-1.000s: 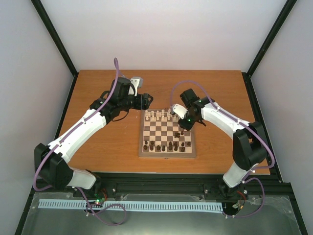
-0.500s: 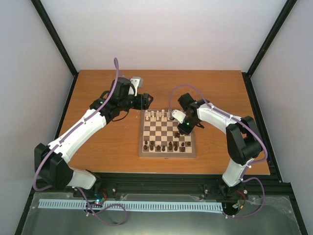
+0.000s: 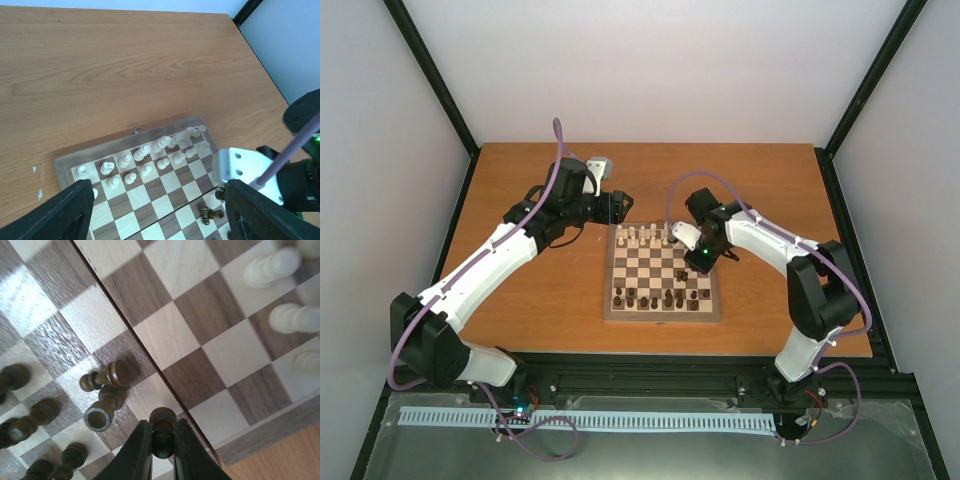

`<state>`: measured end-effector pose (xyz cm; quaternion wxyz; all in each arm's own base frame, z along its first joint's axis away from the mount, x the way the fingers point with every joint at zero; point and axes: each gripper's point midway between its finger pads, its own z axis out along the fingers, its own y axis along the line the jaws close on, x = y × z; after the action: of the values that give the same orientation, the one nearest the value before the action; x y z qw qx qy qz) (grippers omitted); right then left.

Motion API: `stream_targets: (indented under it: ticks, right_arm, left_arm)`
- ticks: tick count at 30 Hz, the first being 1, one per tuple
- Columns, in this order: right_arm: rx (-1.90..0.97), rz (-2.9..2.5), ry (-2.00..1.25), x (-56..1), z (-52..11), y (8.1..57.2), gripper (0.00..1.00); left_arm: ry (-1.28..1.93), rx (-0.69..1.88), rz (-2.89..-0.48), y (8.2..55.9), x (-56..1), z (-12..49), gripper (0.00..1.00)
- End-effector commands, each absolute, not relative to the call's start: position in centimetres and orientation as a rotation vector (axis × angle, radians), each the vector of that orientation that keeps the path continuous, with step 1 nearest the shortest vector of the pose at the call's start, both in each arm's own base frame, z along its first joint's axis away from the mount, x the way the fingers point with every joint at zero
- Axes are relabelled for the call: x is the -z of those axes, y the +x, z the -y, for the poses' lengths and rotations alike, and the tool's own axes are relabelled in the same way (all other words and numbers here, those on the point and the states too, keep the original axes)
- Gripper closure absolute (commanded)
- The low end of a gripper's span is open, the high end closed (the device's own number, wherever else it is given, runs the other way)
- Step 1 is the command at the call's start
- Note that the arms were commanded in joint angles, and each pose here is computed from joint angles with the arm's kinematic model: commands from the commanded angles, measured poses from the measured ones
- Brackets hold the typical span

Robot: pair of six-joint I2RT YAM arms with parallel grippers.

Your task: Set up the chess pieces on the board

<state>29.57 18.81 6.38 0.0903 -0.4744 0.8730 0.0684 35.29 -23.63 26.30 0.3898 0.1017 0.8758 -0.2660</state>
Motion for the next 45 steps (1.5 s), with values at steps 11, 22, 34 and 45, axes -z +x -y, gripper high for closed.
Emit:
stream_targets:
  ticks: [11, 22, 34, 45]
  right_arm:
    - [-0.413, -2.359, -1.585, -10.9, -24.8, 27.3, 0.94]
    - [-0.460, -2.354, -1.771, -7.9, -27.6, 24.1, 0.94]
    - [-0.489, -2.377, -1.816, -5.9, -28.5, 23.4, 0.94]
    - [-0.472, -2.369, -1.856, -5.3, -29.2, 22.8, 0.93]
  left_arm:
    - [0.245, 0.699, -2.154, 35.9, -28.8, 23.5, 0.25]
    - [0.242, 0.696, -2.151, 35.9, -29.0, 23.4, 0.25]
    - [0.243, 0.696, -2.147, 35.8, -29.2, 23.4, 0.25]
    - [0.243, 0.699, -2.145, 35.8, -29.3, 23.4, 0.25]
